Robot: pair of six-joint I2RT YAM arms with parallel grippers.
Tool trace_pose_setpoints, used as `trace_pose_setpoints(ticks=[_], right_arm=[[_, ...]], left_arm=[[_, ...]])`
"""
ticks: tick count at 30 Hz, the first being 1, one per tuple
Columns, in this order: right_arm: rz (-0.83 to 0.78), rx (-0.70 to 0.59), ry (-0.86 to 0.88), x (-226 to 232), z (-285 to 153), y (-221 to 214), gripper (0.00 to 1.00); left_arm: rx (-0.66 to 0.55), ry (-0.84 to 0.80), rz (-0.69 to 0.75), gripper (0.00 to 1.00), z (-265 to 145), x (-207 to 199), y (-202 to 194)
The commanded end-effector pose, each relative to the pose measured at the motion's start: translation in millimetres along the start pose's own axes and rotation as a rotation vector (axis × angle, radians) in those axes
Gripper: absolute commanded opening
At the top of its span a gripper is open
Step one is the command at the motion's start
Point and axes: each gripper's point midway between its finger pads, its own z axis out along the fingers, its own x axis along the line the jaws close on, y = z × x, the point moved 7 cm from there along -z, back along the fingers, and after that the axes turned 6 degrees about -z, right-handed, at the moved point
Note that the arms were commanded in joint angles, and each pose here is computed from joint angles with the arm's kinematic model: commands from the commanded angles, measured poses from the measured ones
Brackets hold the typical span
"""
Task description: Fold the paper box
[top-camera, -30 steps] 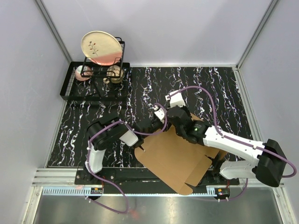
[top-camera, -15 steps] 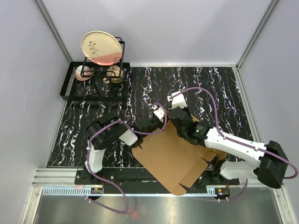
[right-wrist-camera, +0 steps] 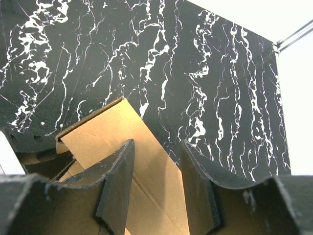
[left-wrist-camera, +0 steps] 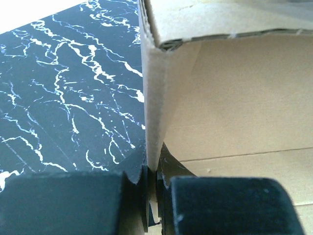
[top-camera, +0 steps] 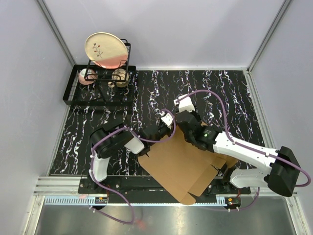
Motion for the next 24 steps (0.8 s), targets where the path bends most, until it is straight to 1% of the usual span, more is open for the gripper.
trace_pose_setpoints(ticks=[1,2,3,4,7,9,12,13,14,16,17,18,24], right_arm=[[-0.042,0.075,0.031,17.1,14.5,-17.8,0.47],[-0.042,0.083,0.033,19.2,15.5,-20.6,0.47],[-0.034,0.089,0.04,21.1,15.7,-23.2,0.46],[-0.036,0.095,0.045,21.5,15.8,-26.5,0.46],[-0.029,0.092,0.045,20.2,14.6,-28.3,0.46],[-0.03,0.091,0.045,20.0,13.9,-28.8,0.45],[-0.031,0.093,0.049,20.7,13.9,-30.0,0.45],[-0.033,0.095,0.049,20.8,14.1,-30.5,0.45],[-0.031,0.095,0.051,21.3,14.2,-30.2,0.45],[-0.035,0.102,0.057,22.8,14.7,-32.5,0.45],[-0.032,0.102,0.058,23.6,14.6,-32.7,0.45],[-0.03,0.103,0.063,23.7,14.6,-33.1,0.45],[-0.027,0.095,0.061,21.1,12.8,-30.8,0.44]], left_arm=[[-0.406,0.002,0.006,0.05,-7.0,-10.7,84.5],[-0.414,0.0,0.003,0.11,-8.0,-11.5,85.7],[-0.424,-0.001,0.004,0.19,-9.6,-11.7,88.6],[-0.426,0.001,0.007,0.32,-10.1,-11.0,89.1],[-0.447,-0.002,0.011,0.42,-10.5,-12.2,96.2],[-0.466,0.001,0.008,0.44,-9.4,-12.5,102.6],[-0.483,-0.016,0.009,0.45,-6.4,-15.1,108.4],[-0.485,-0.021,0.01,0.44,-5.5,-15.7,109.3],[-0.485,-0.028,0.012,0.32,-4.7,-16.5,109.0],[-0.481,-0.017,0.015,0.12,-1.9,-14.6,106.6],[-0.477,-0.008,0.014,0.04,-1.2,-14.0,104.7],[-0.47,-0.002,0.02,0.0,-0.1,-13.0,101.5],[-0.45,0.046,0.012,0.0,-4.7,-7.4,94.5]])
